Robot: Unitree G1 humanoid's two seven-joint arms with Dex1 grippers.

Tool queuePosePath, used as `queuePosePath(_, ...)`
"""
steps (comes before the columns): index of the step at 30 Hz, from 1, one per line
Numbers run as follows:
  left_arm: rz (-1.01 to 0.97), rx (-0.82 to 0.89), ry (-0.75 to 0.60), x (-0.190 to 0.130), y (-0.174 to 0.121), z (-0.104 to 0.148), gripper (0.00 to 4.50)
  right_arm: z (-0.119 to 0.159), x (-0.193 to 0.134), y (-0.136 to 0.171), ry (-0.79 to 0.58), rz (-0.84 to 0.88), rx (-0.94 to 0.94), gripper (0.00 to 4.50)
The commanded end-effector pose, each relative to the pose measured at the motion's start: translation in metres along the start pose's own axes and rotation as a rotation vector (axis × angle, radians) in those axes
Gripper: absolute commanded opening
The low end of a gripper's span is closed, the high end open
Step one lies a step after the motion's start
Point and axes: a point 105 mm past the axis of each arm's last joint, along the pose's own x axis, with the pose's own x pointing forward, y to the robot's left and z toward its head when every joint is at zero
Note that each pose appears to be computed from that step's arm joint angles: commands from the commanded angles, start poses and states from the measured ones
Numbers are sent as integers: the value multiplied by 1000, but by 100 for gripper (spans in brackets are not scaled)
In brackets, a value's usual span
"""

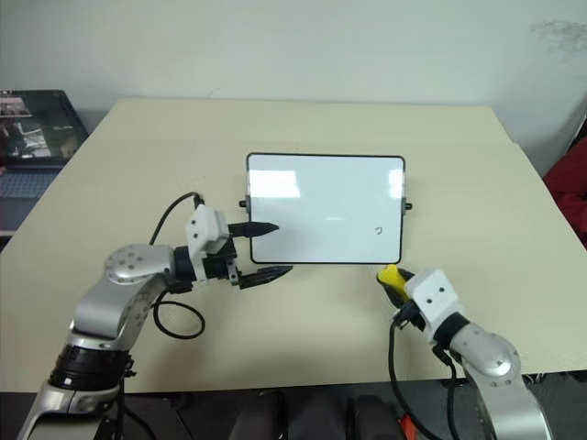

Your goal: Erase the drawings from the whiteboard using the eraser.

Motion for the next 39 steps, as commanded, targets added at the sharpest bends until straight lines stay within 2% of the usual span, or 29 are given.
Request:
queuePosePath(1,-64,56,-39,5,-7,18,450,25,5,-6,-103,-41,-41,119)
queuePosePath(9,-106,58,-52,13,-8,21,450,32,41,-44,-113,-218,-96,119)
queuePosePath(15,-162,76,-46,19,-12,23,450,32,52,-67,-116,-334,-132,119)
queuePosePath(25,-184,85,-27,19,-12,20,450,58,70,-78,-204,-399,-124,119)
queuePosePath(30,-186,86,-24,19,-12,19,450,49,81,-77,-205,-404,-97,119)
queuePosePath(35,-183,86,-21,18,-12,18,450,17,92,-69,-139,-389,-62,119)
queuePosePath(39,-175,82,-19,18,-12,15,450,-14,97,-45,-68,-327,-20,119)
